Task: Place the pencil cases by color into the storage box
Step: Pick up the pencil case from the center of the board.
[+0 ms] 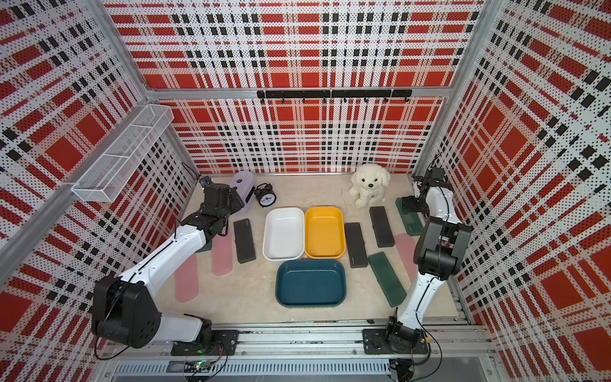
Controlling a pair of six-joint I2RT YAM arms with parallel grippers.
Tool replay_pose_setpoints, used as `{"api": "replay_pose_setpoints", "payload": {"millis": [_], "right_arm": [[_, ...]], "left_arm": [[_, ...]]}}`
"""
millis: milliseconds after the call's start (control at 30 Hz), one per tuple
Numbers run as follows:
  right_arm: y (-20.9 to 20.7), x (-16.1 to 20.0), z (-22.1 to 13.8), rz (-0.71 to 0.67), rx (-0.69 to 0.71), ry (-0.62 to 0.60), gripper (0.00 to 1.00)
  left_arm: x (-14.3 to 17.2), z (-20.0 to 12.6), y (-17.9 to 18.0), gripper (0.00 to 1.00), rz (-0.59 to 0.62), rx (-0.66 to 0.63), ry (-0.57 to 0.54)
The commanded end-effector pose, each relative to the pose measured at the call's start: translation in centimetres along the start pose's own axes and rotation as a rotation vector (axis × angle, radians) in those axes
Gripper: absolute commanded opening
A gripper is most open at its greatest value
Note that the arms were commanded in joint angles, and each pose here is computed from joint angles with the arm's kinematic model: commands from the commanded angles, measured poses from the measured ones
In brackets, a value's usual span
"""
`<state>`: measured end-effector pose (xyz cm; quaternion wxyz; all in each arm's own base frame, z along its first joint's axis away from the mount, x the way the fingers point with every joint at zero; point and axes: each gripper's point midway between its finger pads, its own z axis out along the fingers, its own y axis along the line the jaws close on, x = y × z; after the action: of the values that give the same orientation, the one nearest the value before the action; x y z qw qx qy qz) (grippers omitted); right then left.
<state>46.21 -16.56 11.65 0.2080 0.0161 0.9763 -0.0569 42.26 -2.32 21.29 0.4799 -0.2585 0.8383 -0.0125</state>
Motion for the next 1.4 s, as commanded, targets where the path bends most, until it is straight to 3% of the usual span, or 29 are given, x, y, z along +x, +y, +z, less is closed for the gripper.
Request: {"api": "replay_pose_setpoints", "payload": {"millis": [0,433,1000,1367], "right_arm": [[0.4,0.3,1.0,-0.054,-0.037,0.042,1.0],[0.8,0.2,7.5,-0.073,-0.112,0.102,1.0],[0.4,1.6,9.8,-0.033,-0.069,0.136,1.0],[1.5,2.6,10.2,-0.039,-0.05,0.16,0.77]], "left_arm": [[0.6,0.0,-0.5,0.81,-0.035,0.028,0.057],[-0.2,0.2,0.6,0.81,-0.073,-0.042,0.061],[1.1,1.7,1.1,0.81,-0.053,-0.08,0.089],[2.1,2.2,1.2,0.81,-0.049,-0.061,0.096]]}}
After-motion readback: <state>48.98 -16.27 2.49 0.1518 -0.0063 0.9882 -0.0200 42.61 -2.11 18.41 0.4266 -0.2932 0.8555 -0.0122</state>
